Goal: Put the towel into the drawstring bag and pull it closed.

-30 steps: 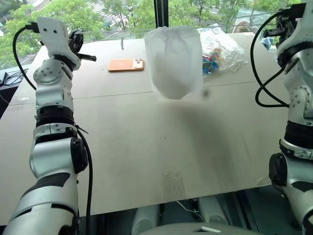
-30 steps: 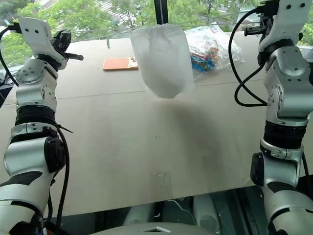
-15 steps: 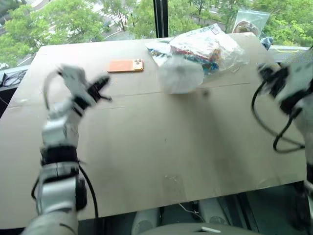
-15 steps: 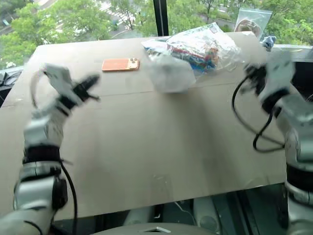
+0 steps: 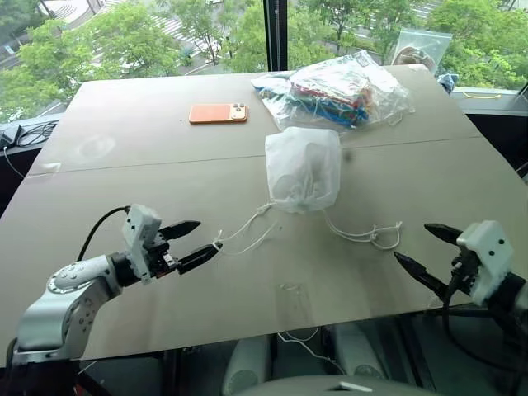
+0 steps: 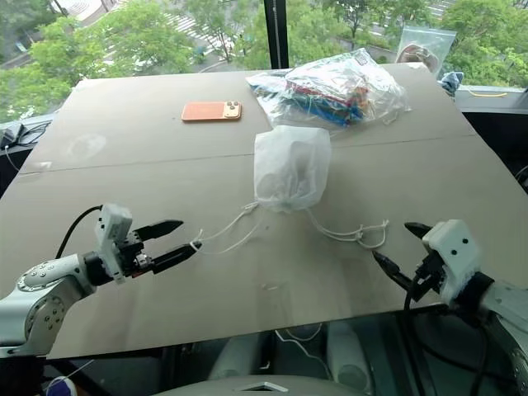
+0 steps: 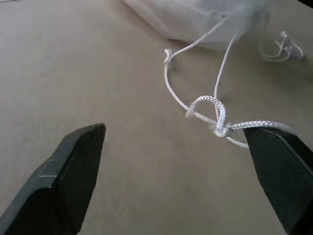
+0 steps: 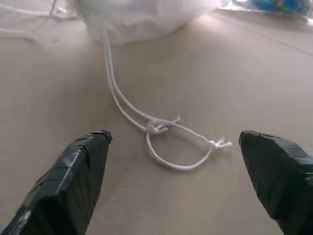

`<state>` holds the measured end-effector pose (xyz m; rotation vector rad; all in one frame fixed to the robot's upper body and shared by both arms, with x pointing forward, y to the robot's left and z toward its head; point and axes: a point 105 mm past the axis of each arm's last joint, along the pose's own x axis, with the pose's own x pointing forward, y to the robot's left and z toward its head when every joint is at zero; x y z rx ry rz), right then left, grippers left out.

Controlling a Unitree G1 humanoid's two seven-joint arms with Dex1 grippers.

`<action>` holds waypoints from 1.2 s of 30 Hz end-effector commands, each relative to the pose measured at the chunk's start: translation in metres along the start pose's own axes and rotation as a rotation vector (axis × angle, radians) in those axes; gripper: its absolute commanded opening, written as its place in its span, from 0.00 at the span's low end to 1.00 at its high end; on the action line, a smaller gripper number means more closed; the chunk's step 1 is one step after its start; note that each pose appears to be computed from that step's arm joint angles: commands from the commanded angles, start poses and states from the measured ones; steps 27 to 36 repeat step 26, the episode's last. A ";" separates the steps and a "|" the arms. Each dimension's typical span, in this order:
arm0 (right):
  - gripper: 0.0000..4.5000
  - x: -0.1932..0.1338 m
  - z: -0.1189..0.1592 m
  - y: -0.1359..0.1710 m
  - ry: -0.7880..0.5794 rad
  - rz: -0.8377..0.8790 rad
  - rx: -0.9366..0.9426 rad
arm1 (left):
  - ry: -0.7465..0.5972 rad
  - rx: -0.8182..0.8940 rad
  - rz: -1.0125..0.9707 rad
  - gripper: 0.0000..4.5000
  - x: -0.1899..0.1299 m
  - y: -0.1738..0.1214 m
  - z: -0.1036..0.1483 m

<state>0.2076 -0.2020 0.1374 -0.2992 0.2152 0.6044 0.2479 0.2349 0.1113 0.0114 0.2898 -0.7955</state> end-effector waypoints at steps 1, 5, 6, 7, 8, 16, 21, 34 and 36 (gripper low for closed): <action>1.00 -0.009 0.017 -0.004 -0.052 -0.043 -0.090 | -0.058 0.066 0.024 1.00 -0.008 -0.002 0.023; 1.00 -0.010 0.022 -0.010 -0.076 -0.088 -0.124 | -0.109 0.077 0.082 1.00 -0.010 0.004 0.033; 1.00 -0.010 0.023 -0.013 -0.081 -0.103 -0.132 | -0.114 0.067 0.090 1.00 -0.009 0.005 0.034; 1.00 -0.009 0.022 -0.016 -0.077 -0.114 -0.139 | -0.100 0.053 0.126 1.00 -0.009 0.011 0.032; 1.00 -0.008 0.020 -0.019 -0.071 -0.124 -0.147 | -0.066 0.034 0.184 1.00 -0.009 0.021 0.026; 1.00 -0.002 0.022 -0.025 -0.099 -0.122 -0.140 | 0.020 0.029 0.011 1.00 -0.023 -0.006 0.017; 1.00 -0.002 0.025 -0.023 -0.117 -0.109 -0.159 | -0.080 0.056 0.063 1.00 -0.020 0.004 0.042; 1.00 -0.005 0.020 -0.024 -0.094 -0.115 -0.160 | -0.085 0.038 0.085 1.00 -0.019 0.005 0.038; 1.00 -0.005 0.020 -0.024 -0.094 -0.115 -0.160 | -0.085 0.038 0.085 1.00 -0.019 0.005 0.038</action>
